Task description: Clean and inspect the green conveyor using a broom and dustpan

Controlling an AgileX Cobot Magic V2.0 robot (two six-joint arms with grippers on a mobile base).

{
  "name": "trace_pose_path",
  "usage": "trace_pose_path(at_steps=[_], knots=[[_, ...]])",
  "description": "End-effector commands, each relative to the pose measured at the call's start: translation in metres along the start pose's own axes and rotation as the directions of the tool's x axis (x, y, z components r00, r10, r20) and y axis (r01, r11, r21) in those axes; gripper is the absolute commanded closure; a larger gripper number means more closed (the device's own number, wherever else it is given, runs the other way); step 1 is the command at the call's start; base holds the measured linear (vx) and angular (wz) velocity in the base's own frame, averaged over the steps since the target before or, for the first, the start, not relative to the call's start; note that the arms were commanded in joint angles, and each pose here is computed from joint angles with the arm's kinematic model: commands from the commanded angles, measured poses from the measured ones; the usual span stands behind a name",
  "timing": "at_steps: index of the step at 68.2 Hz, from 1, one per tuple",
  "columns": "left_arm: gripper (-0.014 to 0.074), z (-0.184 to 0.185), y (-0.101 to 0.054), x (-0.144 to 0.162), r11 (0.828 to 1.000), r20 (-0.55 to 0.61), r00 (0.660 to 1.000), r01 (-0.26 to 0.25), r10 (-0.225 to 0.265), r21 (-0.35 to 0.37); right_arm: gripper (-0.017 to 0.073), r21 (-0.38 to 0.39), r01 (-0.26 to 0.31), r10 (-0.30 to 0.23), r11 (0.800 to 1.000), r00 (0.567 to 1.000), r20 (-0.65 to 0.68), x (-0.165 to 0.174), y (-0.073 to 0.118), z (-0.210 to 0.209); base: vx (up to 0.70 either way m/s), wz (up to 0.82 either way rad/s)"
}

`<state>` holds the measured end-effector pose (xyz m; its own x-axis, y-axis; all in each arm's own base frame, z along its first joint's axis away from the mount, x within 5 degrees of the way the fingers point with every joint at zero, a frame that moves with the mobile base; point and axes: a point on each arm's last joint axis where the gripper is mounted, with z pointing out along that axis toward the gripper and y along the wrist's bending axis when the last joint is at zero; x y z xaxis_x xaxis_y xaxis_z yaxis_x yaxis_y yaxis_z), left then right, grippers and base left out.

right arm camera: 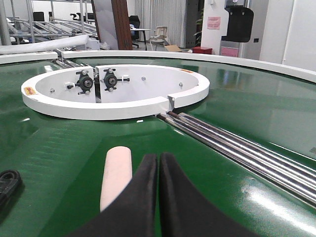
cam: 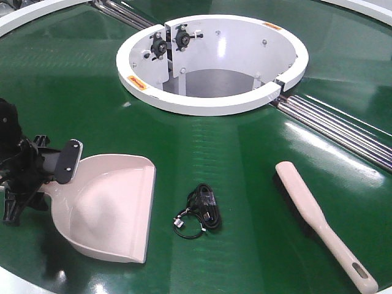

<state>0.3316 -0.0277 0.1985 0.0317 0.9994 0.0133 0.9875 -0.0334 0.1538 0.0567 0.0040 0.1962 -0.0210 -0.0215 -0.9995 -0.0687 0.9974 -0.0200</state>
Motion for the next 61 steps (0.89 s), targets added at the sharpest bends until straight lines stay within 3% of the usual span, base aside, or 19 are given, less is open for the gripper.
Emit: trace_pose_path(at_steps=[1, 15, 35, 61], knots=[[0.041, -0.019, 0.004, 0.0, 0.998, 0.009, 1.0, 0.011, -0.01, -0.069, 0.0568, 0.005, 0.005, -0.006, 1.0, 0.997, 0.072, -0.001, 0.0, -0.001, 0.0, 0.0], [0.0601, -0.029, 0.003, 0.001, 0.995, 0.01, 1.0, 0.01, -0.01, -0.099, 0.0568, 0.005, 0.005, -0.006, 1.0, 0.997, 0.072, -0.001, 0.0, -0.001, 0.0, 0.0], [0.0601, -0.043, 0.0, 0.0, 0.991, 0.025, 1.0, 0.02, -0.017, -0.132, 0.0568, 0.005, 0.005, -0.006, 1.0, 0.997, 0.072, -0.001, 0.0, -0.001, 0.0, 0.0], [0.0601, -0.043, -0.001, -0.014, 0.99, 0.02, 0.999, -0.029, 0.032, -0.136, 0.0568, 0.005, 0.005, -0.006, 1.0, 0.997, 0.072, -0.001, 0.0, -0.001, 0.0, 0.0]])
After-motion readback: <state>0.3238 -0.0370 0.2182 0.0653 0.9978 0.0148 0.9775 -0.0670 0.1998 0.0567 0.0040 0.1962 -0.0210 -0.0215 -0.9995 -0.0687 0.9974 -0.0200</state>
